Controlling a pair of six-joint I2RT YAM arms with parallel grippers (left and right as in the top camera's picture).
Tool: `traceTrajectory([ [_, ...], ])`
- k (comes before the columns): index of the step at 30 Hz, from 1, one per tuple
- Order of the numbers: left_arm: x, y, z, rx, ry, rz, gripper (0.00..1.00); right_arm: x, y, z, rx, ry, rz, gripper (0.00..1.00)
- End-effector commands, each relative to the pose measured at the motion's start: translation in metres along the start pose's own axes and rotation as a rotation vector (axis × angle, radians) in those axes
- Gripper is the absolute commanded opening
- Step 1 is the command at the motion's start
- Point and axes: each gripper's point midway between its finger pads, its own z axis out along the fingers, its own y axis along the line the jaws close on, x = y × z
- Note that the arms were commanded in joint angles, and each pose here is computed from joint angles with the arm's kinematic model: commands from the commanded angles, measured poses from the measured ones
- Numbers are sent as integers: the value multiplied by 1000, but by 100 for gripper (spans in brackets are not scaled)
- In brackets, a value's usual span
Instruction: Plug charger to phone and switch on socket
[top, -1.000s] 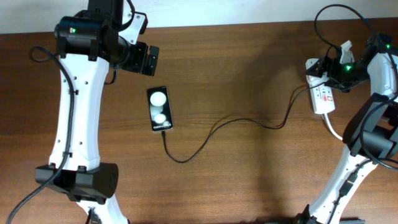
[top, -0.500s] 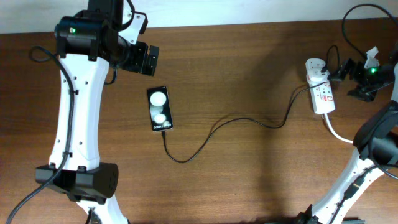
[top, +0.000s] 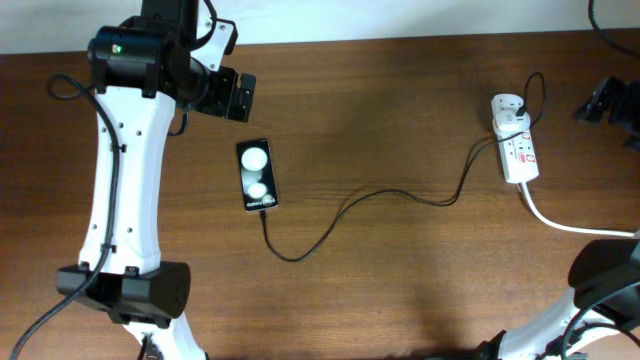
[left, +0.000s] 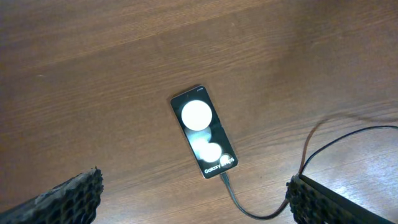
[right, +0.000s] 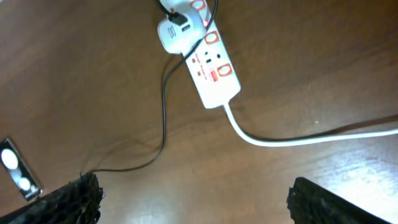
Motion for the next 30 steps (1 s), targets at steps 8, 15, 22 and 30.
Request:
traceTrajectory([
  [8,-2,2,-5,-13,-15,16,99,-2,3,-12,18,-40,-12,98],
  [15,-2,2,-5,-13,-15,16,99,-2,3,-12,18,-40,-12,99],
  [22,-1,8,-6,-44,-11,16,99,-2,3,-12,18,-40,-12,99],
  [30,-23,7,-56,-83,-276,29,99,-2,3,-12,18,-40,-12,99],
])
